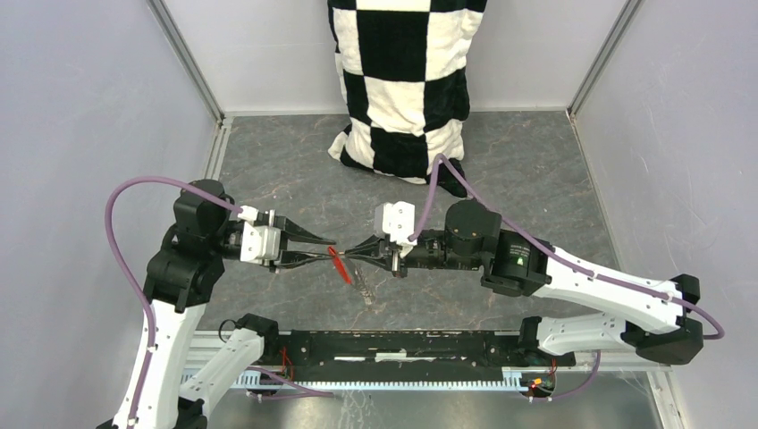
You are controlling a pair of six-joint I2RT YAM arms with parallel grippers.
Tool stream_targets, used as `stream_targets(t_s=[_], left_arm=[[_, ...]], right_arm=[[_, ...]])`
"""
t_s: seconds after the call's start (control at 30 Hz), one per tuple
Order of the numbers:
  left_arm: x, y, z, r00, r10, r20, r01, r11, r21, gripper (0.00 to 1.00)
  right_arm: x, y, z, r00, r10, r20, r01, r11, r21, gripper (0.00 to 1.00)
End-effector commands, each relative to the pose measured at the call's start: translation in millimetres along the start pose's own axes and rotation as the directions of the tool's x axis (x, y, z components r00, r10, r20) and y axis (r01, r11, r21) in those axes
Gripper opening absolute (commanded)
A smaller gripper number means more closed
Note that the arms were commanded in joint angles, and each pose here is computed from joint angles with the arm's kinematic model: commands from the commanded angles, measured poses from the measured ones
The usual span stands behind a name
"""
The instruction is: Put the keys on the keyring
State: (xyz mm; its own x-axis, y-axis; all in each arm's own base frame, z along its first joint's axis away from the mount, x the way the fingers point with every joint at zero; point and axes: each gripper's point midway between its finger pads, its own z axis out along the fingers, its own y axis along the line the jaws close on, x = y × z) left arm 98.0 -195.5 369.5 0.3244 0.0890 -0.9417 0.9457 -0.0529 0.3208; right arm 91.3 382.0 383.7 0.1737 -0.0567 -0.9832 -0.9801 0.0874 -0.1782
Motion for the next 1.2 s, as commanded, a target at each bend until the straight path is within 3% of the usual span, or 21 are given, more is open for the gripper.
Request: stream_targets(t_s=[0.0,0.2,0.5,0.77,0.93,1.1,1.17], left_arm=[[-2.8,1.7,-0.2,0.998,0.061,0.004,-0.061,0.998,-0.004,0.32],[-1.9,-5.4,-0.6,1.000,0.027,0.010,-0.027,1.000,0.002,0.32],[11.2,-6.9,-2.7,0.997,0.072,-0.031,-0.073,0.997,-0.014,0.28],[22.8,-0.6,-3.5,0.994,0.073,-0.076,-0.075,0.997,-0.026,0.33],[20.6,1.2,-1.5,0.995,0.083,-0.059,-0.083,0.997,-0.007,0.23],[18.6,-0.4,-0.1,0.994,0.105,-0.040,-0.104,0.994,0.011,0.03],[16.8,-2.7,0.7,0.992,0.126,-0.023,-0.125,0.992,0.025,0.02]], right_arm=[[-20.9,-7.5,1.6,1.000,-0.024,0.013,0.024,1.000,0.018,0.01],[-21.3,-8.5,8.0,1.000,-0.018,0.001,0.018,1.000,0.013,0.01],[-24.9,-8.8,12.4,1.000,-0.009,0.004,0.009,1.000,0.008,0.01],[-23.5,-5.7,17.2,1.000,-0.003,0.005,0.003,1.000,-0.009,0.01],[-22.2,-5.2,19.5,1.000,-0.002,0.002,0.002,1.000,-0.016,0.01],[-22.0,-1.7,21.5,1.000,0.004,0.004,-0.003,0.999,-0.035,0.01],[-22.5,-0.4,21.5,1.000,0.009,0.007,-0.009,0.999,-0.041,0.01]])
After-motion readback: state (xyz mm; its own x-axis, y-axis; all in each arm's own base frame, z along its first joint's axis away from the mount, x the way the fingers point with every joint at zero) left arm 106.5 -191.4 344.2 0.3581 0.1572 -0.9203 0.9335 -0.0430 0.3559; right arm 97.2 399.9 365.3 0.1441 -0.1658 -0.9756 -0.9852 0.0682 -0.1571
